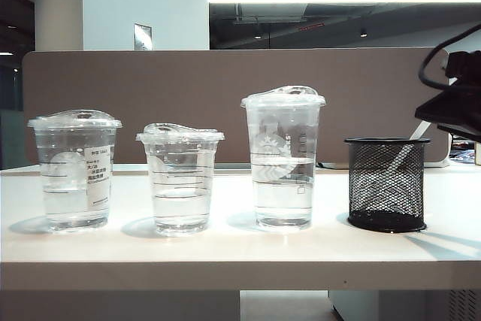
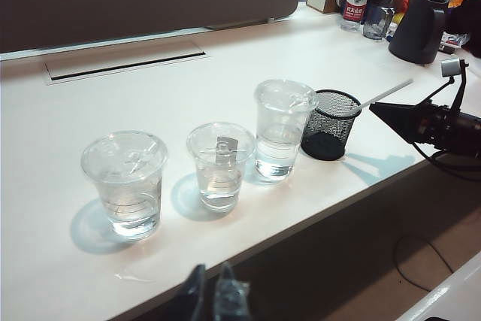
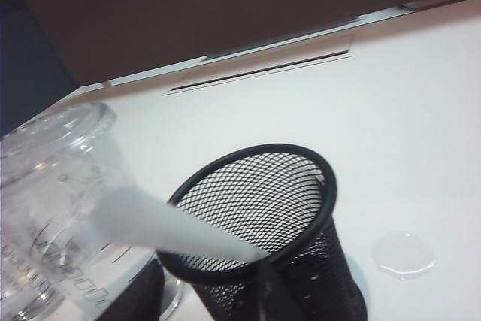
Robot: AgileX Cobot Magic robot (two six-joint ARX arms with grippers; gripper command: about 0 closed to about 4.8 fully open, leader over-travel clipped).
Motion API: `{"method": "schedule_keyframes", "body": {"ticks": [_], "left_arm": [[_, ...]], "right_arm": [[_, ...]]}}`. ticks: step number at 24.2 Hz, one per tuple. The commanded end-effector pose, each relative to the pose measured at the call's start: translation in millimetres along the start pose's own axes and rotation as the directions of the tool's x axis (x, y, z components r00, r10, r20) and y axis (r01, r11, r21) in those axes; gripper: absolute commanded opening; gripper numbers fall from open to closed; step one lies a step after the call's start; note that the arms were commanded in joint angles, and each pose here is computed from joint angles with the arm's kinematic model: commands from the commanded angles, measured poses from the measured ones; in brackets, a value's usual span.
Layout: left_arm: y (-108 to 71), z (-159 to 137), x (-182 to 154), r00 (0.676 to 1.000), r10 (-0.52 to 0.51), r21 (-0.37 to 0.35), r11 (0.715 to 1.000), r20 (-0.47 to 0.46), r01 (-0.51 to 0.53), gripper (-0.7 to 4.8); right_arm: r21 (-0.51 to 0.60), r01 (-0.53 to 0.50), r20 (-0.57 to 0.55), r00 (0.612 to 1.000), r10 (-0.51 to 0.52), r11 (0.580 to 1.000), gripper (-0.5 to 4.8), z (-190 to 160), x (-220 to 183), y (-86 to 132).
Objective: Pick up the straw and insert it into the small coffee cup.
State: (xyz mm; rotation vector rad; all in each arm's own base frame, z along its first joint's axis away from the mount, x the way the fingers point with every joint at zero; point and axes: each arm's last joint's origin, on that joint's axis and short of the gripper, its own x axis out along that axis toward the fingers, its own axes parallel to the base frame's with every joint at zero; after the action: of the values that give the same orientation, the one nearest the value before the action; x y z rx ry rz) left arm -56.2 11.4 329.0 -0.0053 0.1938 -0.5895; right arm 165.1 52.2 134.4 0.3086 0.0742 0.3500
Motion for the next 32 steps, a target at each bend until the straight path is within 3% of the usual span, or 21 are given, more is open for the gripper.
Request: {"method": "schedule_keyframes", "body": {"ticks": [1, 13, 18, 21, 25, 28, 32], "left_arm": [[-0.2, 1.7, -0.1, 1.0, -0.006, 0.008, 1.0, 0.012, 0.006, 0.21], [-0.2, 1.7, -0.1, 1.0, -0.006, 0.008, 1.0, 0.012, 0.006, 0.21], [-0.2, 1.7, -0.1, 1.0, -0.006, 0.008, 1.0, 0.012, 0.006, 0.21], [-0.2, 1.7, -0.1, 1.0, -0.006, 0.008, 1.0, 0.012, 0.006, 0.21], [-0.2, 1.7, -0.1, 1.0, -0.006, 0.008, 1.0, 0.012, 0.006, 0.21], [-0.2, 1.7, -0.1, 1.0, -0.006, 0.008, 1.0, 0.012, 0.006, 0.21], [-0.2, 1.7, -0.1, 1.0, -0.006, 0.008, 1.0, 0.012, 0.006, 0.21]], "right_arm": [[-0.001, 0.016, 0.034, 0.999, -0.016, 1.0, 1.81, 3.2, 0.4, 0.3], [-0.003, 0.015, 0.084, 0.996, -0.014, 1.0, 1.76, 10.4, 5.0, 1.8], [-0.004, 0.007, 0.108, 0.994, -0.006, 1.0, 1.27, 15.6, 9.9, 3.2], [-0.004, 0.004, 0.111, 0.994, -0.004, 1.0, 0.51, 16.4, 10.8, 3.5], [-0.005, 0.003, 0.116, 0.993, -0.002, 1.0, 0.39, 17.6, 11.8, 3.8], [-0.005, -0.001, 0.129, 0.992, 0.002, 1.0, -0.03, 18.8, 11.7, 4.2], [-0.011, -0.026, 0.184, 0.983, 0.027, 1.0, -0.01, 29.3, 15.3, 7.6]]}}
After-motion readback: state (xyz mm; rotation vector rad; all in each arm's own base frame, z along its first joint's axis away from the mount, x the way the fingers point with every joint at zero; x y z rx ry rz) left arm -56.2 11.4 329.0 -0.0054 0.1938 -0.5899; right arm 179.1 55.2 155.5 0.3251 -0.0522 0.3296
